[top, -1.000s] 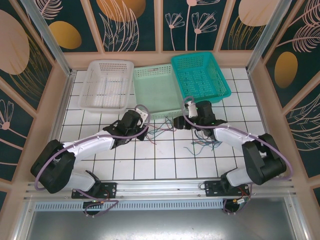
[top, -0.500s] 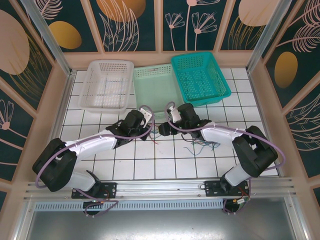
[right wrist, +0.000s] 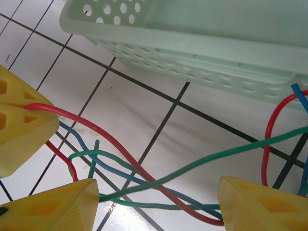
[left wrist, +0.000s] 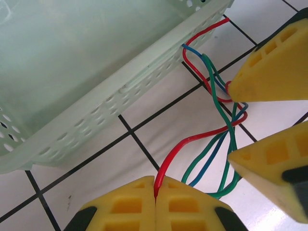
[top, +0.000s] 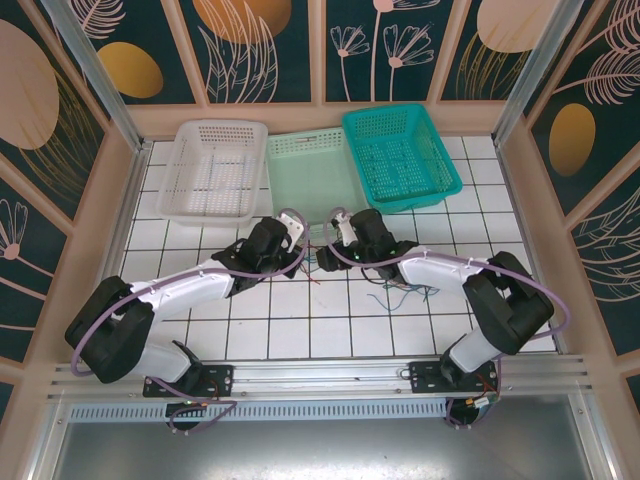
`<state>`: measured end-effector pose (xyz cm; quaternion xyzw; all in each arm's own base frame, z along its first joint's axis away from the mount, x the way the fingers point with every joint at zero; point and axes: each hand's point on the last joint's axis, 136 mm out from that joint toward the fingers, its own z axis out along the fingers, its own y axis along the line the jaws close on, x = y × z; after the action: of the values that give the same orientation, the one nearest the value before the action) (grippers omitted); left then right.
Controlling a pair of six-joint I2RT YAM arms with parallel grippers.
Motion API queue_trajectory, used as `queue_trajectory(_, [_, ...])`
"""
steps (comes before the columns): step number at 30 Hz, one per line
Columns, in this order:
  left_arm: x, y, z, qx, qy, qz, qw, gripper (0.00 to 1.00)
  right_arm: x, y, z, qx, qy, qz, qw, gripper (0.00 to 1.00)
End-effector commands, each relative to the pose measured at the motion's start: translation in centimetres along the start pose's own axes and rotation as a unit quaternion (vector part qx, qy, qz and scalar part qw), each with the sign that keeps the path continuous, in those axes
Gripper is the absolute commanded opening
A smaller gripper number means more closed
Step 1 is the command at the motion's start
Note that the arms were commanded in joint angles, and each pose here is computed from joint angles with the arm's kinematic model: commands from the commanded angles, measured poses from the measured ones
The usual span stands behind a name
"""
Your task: Untangle the cables
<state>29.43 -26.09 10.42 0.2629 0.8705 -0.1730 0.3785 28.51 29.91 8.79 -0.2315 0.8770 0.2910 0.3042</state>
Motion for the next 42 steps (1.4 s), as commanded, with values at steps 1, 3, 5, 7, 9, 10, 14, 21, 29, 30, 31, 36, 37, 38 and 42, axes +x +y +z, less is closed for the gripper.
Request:
queue_trajectory(1, [-1.6, -0.8, -0.7, 0.019, -0.034, -0.003, 0.999, 0.0, -1.6, 0.5, 1.0, 0.013, -0.016, -0.022, 1.0, 0.67])
queue_trajectory(3, [-1.9, -0.9, -0.9, 0.021, -0.041, -0.003, 0.999, 0.0, -1.4, 0.2, 1.8, 0.035, -0.005, -0.025, 0.999, 0.67])
queue_trajectory(5, [-2.2, -1.1, -1.1, 0.027, -0.046, -0.002, 0.999, 0.0, -1.1, -0.3, 2.4, 0.06, 0.001, -0.026, 0.998, 0.67])
queue_trajectory(7, [-2.4, -1.4, -1.4, 0.037, -0.054, -0.005, 0.998, 0.0, -1.1, -0.8, 2.8, 0.079, -0.001, -0.018, 0.997, 0.67])
queue_trajectory(9, [-2.6, -1.9, -1.6, 0.052, -0.064, -0.01, 0.997, 0.0, -1.1, -1.6, 3.1, 0.101, -0.001, -0.005, 0.995, 0.67])
queue_trajectory(10, [-2.7, -2.1, -1.7, 0.058, -0.069, -0.014, 0.996, 0.0, -1.0, -2.1, 3.2, 0.113, -0.001, 0.001, 0.994, 0.67])
queue_trajectory(14, [-2.5, -2.1, -2.0, 0.058, -0.073, -0.019, 0.995, 0.0, 0.1, -3.8, 3.4, 0.156, 0.012, 0.015, 0.988, 0.66])
queue_trajectory(21, [-1.8, 0.2, -3.2, -0.007, -0.061, 0.007, 0.998, 0.0, 3.0, -5.8, 2.6, 0.196, 0.041, 0.026, 0.979, 0.65])
queue_trajectory(29, [-2.5, 1.7, -5.2, -0.057, -0.061, 0.045, 0.995, 0.0, 5.5, -7.5, 2.1, 0.224, 0.059, 0.043, 0.972, 0.65])
queue_trajectory(30, [-2.6, 1.8, -5.4, -0.059, -0.062, 0.048, 0.995, 0.0, 5.8, -7.7, 2.0, 0.226, 0.061, 0.045, 0.971, 0.65])
queue_trajectory(31, [-2.7, 1.8, -5.6, -0.061, -0.063, 0.051, 0.995, 0.0, 5.9, -7.8, 2.0, 0.227, 0.061, 0.048, 0.971, 0.65])
queue_trajectory(36, [-2.9, 3.0, -6.9, -0.095, -0.063, 0.062, 0.992, 0.0, 6.4, -8.2, 1.8, 0.224, 0.064, 0.061, 0.971, 0.65])
queue_trajectory(37, [-3.0, 3.2, -7.2, -0.104, -0.064, 0.064, 0.99, 0.0, 6.5, -8.3, 1.7, 0.225, 0.064, 0.064, 0.97, 0.65])
queue_trajectory(38, [-3.1, 3.5, -7.6, -0.112, -0.063, 0.068, 0.989, 0.0, 6.7, -8.6, 1.7, 0.226, 0.064, 0.07, 0.97, 0.65])
queue_trajectory(42, [-3.8, 4.5, -9.3, -0.143, -0.07, 0.08, 0.984, 0.01, 7.4, -9.0, 1.5, 0.221, 0.068, 0.086, 0.969, 0.65])
